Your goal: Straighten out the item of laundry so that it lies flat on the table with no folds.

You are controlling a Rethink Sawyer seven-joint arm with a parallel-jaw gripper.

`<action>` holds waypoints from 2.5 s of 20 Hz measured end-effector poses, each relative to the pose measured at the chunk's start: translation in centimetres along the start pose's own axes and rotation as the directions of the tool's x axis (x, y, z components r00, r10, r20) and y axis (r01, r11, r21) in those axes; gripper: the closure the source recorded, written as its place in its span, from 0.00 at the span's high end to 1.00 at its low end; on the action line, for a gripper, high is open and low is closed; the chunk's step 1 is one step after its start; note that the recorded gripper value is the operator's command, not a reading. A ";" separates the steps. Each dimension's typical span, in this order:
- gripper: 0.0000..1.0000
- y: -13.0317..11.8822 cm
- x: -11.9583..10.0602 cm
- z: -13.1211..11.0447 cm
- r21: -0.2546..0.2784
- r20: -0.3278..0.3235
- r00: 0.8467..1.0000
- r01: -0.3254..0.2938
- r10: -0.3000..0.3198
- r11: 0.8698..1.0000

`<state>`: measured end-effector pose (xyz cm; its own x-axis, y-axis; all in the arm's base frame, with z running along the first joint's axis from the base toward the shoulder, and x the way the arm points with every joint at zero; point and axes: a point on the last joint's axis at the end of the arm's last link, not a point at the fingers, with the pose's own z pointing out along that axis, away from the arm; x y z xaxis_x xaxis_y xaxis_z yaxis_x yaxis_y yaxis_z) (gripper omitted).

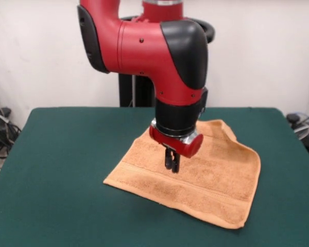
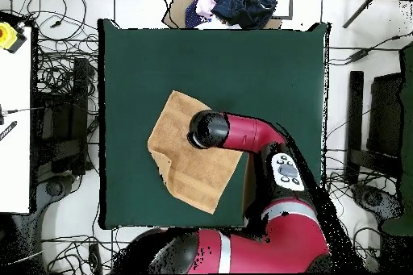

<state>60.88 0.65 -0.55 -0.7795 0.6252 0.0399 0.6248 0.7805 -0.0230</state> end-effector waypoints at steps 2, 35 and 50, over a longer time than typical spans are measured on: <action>0.00 -0.5 1.3 0.2 0.010 -0.024 1.000 0.002 -0.002 1.000; 0.00 4.0 16.4 1.4 -0.050 0.009 0.993 0.117 -0.117 0.992; 0.00 2.4 21.2 4.1 -0.056 -0.037 0.991 0.129 -0.131 0.990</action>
<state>45.69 15.83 -3.82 -0.8525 0.5166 0.0797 0.5204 0.8531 0.0378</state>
